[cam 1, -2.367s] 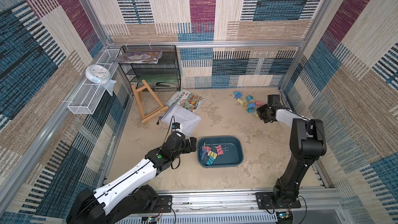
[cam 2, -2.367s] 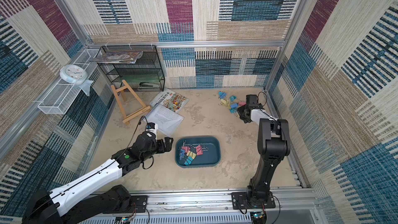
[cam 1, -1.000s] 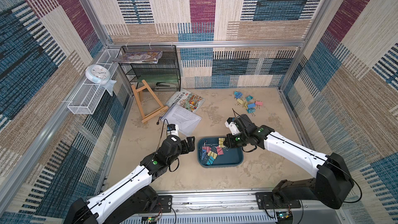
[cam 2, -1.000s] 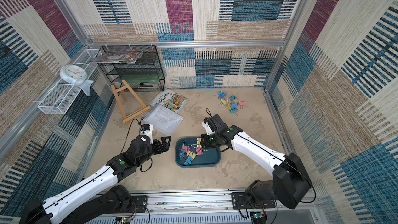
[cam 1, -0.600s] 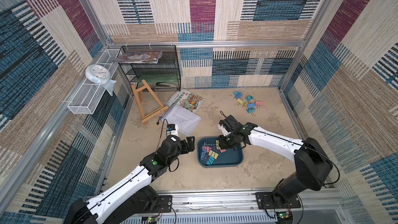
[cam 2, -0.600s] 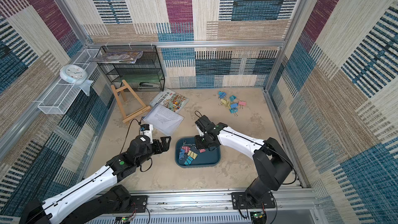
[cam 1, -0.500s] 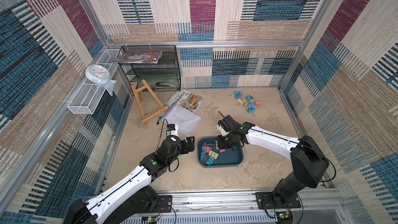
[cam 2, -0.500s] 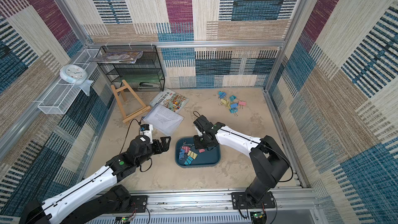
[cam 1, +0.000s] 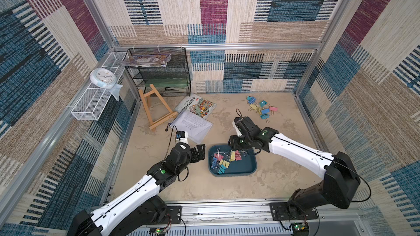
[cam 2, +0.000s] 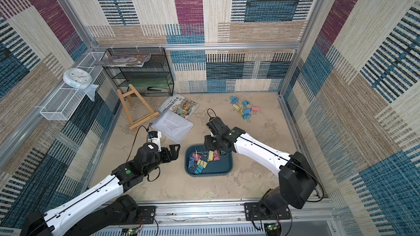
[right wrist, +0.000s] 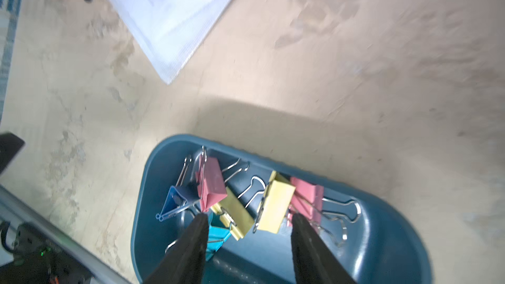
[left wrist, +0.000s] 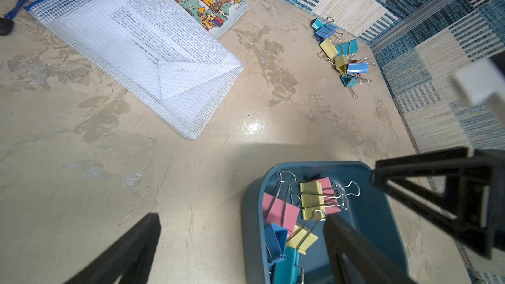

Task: Put the binder clips in the storage box
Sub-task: Pick up the binder clip at the center of the board.

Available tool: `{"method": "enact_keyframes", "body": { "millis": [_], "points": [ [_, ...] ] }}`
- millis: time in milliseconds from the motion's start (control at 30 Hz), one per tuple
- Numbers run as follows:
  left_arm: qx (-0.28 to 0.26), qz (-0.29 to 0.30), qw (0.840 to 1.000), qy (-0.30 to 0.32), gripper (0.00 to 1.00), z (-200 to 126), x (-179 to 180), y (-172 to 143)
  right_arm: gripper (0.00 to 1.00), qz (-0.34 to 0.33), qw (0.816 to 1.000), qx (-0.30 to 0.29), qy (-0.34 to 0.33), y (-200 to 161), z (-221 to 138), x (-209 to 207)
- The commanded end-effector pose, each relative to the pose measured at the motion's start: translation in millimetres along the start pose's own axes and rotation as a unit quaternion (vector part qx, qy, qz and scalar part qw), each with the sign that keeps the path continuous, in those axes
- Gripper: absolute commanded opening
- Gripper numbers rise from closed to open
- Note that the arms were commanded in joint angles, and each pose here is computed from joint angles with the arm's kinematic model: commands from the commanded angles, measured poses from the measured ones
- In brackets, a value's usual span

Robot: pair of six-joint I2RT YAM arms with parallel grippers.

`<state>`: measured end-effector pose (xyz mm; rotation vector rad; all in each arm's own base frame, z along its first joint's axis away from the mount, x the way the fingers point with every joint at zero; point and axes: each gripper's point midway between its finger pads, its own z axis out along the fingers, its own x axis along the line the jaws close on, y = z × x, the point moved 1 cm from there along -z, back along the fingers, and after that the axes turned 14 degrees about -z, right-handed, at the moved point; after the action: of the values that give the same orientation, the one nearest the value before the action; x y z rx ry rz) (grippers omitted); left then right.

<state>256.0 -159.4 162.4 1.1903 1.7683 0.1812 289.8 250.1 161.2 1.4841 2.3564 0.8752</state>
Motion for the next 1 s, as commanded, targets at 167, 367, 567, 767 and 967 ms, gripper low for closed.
{"method": "enact_keyframes", "body": {
  "millis": [167,367,567,767,967],
  "points": [
    [-0.011,0.013,1.0,-0.002,0.97,-2.0,-4.6,7.2,0.58,0.131,0.965,-0.163,-0.157,67.6,-29.0,-167.4],
    [-0.011,0.02,1.0,0.004,0.98,-2.1,-2.6,7.5,0.58,0.279,0.935,-0.144,-0.167,75.1,6.1,-265.6],
    [-0.011,0.025,1.0,0.01,0.98,-0.1,0.3,6.7,0.59,0.321,0.925,-0.137,-0.152,95.4,49.2,-285.1],
    [-0.01,0.036,0.999,0.021,0.98,3.6,3.4,7.0,0.59,0.349,0.916,-0.131,-0.147,102.6,79.9,-296.6],
    [-0.005,0.044,0.999,0.028,0.98,8.5,4.6,7.4,0.46,0.363,0.911,-0.119,-0.158,98.5,98.8,-306.9]
  ]
}}
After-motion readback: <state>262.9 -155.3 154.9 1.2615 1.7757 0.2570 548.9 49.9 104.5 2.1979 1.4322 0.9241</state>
